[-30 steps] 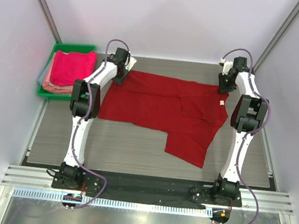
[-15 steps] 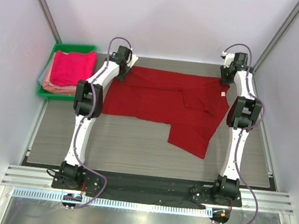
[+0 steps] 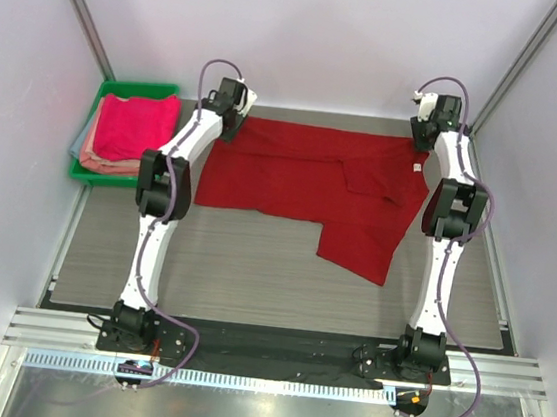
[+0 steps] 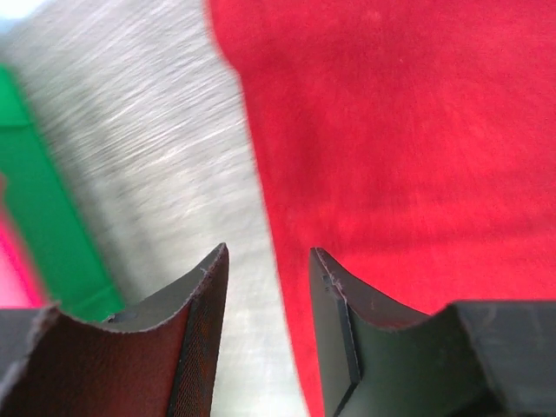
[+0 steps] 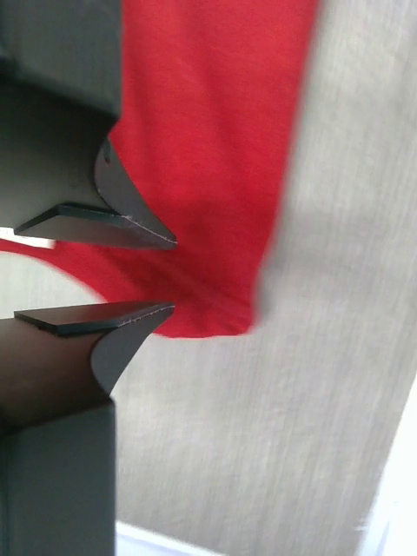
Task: Fold and stack the t-shirts
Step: Fold the tshirt
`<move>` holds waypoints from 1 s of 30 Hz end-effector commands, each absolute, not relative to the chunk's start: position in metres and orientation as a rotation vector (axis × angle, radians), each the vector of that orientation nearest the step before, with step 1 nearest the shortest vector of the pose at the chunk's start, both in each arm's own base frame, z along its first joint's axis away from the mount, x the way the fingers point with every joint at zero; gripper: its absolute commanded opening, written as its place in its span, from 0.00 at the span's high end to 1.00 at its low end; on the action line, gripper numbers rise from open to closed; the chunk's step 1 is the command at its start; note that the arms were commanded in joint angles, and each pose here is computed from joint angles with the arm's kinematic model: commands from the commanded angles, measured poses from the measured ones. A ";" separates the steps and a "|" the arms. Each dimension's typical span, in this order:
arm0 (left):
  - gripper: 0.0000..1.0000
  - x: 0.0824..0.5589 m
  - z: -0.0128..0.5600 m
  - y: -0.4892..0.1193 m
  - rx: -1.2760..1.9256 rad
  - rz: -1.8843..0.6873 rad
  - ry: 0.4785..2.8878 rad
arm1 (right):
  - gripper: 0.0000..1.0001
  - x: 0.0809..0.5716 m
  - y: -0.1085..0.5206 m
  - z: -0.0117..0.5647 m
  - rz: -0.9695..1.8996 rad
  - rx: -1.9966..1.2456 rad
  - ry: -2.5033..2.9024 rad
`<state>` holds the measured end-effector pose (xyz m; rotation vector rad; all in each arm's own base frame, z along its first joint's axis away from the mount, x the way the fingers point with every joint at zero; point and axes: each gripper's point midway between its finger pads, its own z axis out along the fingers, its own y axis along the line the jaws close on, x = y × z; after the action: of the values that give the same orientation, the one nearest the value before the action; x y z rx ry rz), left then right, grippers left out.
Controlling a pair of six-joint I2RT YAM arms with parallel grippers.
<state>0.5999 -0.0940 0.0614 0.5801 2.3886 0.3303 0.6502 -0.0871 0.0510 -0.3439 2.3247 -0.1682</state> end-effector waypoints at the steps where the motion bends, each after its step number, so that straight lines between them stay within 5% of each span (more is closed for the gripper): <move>1: 0.56 0.583 0.172 -0.099 0.456 0.316 2.231 | 0.62 0.645 -0.082 0.208 -0.205 -0.317 2.066; 5: 0.57 0.533 0.155 -0.095 0.537 0.271 2.332 | 0.58 0.604 -0.043 0.232 -0.075 -0.402 2.061; 14: 0.68 0.441 0.076 -0.105 0.661 0.032 2.622 | 0.61 0.486 0.085 0.134 0.356 -0.801 2.352; 30: 0.70 0.428 0.027 -0.094 0.628 0.019 2.742 | 0.60 0.467 0.125 0.069 0.394 -0.929 2.489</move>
<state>0.4299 -0.0913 0.0357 0.6495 2.7234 0.0500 0.4619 0.1181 0.0640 -0.8900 2.5187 0.4205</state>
